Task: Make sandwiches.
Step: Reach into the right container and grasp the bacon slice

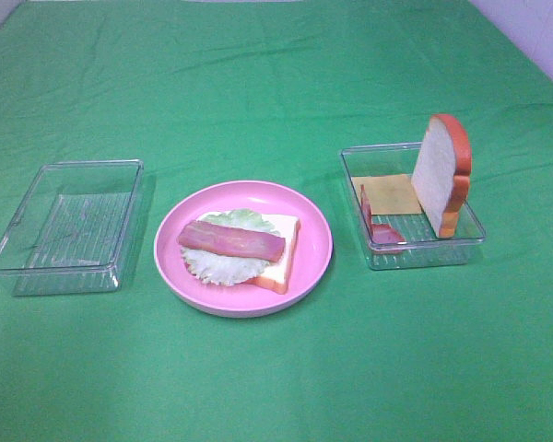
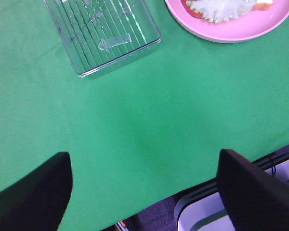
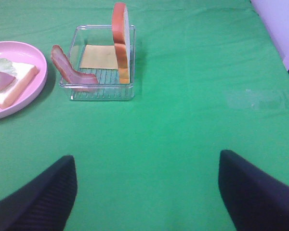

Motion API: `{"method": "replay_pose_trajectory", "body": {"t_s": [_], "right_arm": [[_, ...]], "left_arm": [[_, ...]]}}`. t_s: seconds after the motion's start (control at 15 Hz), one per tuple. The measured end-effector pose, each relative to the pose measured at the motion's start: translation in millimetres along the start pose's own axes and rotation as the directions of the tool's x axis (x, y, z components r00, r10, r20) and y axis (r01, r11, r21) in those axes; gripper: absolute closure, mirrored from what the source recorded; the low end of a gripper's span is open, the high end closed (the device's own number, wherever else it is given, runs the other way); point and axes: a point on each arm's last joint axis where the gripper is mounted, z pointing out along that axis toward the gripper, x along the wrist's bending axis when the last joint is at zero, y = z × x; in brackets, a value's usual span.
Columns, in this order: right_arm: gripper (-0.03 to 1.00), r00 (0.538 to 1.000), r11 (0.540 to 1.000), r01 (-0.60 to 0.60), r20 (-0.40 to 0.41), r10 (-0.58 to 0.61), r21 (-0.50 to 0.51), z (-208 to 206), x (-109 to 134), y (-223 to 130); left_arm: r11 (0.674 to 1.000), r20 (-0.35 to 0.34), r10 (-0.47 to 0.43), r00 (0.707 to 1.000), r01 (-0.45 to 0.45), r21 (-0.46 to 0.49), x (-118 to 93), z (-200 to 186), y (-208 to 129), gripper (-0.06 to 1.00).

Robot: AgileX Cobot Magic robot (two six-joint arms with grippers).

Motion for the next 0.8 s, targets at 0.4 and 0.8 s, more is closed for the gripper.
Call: {"method": "replay_pose_trajectory", "body": {"t_s": [0.4,0.8], "right_arm": [[0.21,0.999,0.966,-0.032,-0.027,0.04,0.257,35.0,-2.2,23.0],[0.21,0.995,0.893,-0.044,-0.063,0.081,0.447,97.2,-7.7,98.5]], "left_arm": [[0.97,0.02,-0.009,1.0,0.014,-0.243,9.6,-28.4,-76.3,0.17],[0.893,0.046,-0.016,0.999,0.035,-0.448,15.6,-32.2,-136.3,0.17]]}}
